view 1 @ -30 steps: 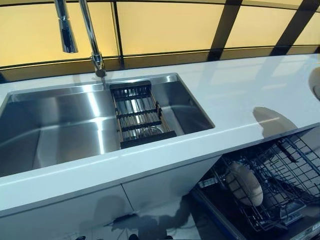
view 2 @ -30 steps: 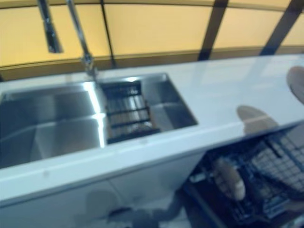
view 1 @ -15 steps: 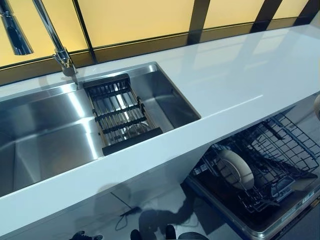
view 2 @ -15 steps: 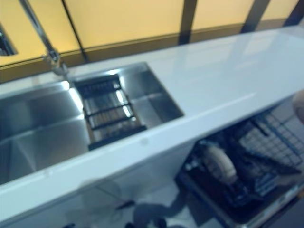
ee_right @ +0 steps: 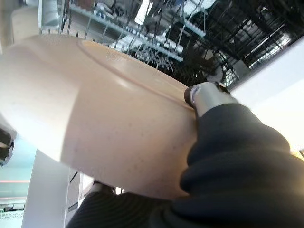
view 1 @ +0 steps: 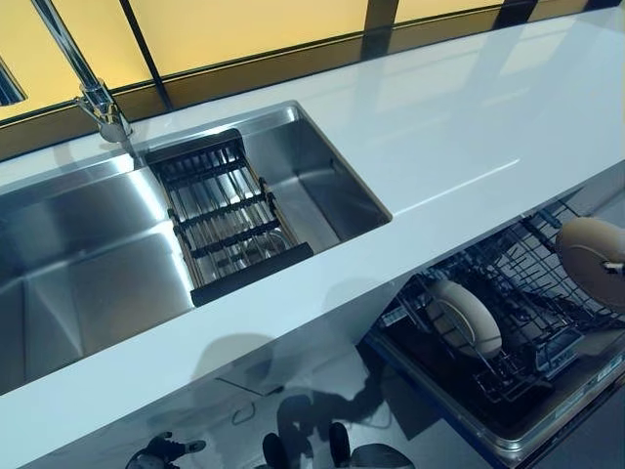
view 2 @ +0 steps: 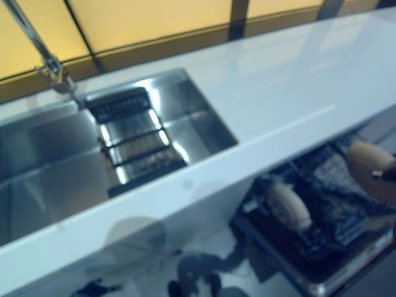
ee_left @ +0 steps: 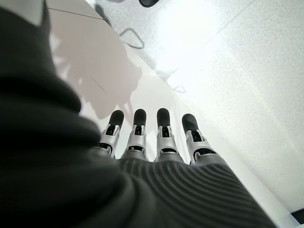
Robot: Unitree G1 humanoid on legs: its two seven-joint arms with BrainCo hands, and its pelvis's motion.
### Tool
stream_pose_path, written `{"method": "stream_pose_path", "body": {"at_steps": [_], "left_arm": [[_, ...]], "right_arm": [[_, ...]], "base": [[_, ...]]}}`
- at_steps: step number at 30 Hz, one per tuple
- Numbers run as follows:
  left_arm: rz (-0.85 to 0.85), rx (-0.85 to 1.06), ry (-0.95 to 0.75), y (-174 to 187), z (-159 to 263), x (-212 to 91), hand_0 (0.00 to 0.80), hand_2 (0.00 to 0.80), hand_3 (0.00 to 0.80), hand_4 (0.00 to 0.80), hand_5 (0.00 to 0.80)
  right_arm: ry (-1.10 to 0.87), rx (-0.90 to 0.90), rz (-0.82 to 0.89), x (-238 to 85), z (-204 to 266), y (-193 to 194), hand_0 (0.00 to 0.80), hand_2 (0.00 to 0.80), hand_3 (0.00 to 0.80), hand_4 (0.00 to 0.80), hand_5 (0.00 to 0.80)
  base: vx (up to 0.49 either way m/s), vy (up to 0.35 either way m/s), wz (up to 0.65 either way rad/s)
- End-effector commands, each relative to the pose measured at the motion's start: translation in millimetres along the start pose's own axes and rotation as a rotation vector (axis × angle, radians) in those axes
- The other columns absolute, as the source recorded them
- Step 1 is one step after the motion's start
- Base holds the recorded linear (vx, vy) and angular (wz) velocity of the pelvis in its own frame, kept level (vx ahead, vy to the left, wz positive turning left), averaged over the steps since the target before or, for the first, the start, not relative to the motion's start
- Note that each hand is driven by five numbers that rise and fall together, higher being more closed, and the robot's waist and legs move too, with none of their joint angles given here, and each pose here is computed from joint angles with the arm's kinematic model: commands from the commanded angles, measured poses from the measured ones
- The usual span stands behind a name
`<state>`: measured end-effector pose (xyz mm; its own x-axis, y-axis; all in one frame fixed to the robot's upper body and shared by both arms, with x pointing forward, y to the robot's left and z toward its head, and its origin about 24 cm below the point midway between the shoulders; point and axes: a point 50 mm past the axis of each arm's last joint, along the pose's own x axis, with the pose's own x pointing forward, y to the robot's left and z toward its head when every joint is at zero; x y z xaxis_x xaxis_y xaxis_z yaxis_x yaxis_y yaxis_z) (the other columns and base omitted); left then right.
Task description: Take plates into dishwasher
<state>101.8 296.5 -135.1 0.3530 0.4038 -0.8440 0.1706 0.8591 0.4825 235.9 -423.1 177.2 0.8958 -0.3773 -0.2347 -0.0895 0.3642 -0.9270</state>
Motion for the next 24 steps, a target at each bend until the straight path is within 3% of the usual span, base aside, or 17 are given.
{"method": "stream_pose_path", "body": {"at_steps": [1, 14, 24], "left_arm": [[0.028, 0.032, 0.017, 11, -1, 2, 0.000, 0.000, 0.000, 0.000, 0.000], [0.012, 0.020, -0.030, 4, 11, 2, 0.000, 0.000, 0.000, 0.000, 0.000], [-0.019, 0.012, -0.054, -6, 19, 1, 0.000, 0.000, 0.000, 0.000, 0.000]], "right_arm": [[-0.057, -0.011, -0.135, 6, 23, -24, 0.800, 0.800, 0.800, 0.800, 0.800], [-0.023, -0.062, -0.153, 21, 32, -7, 0.800, 0.800, 0.800, 0.800, 0.800], [-0.014, 0.008, -0.162, 29, 38, -4, 0.800, 0.800, 0.800, 0.800, 0.800]], "base": [[-0.031, 0.008, -0.01], [-0.015, 0.007, -0.01], [-0.011, 0.035, 0.03]]}}
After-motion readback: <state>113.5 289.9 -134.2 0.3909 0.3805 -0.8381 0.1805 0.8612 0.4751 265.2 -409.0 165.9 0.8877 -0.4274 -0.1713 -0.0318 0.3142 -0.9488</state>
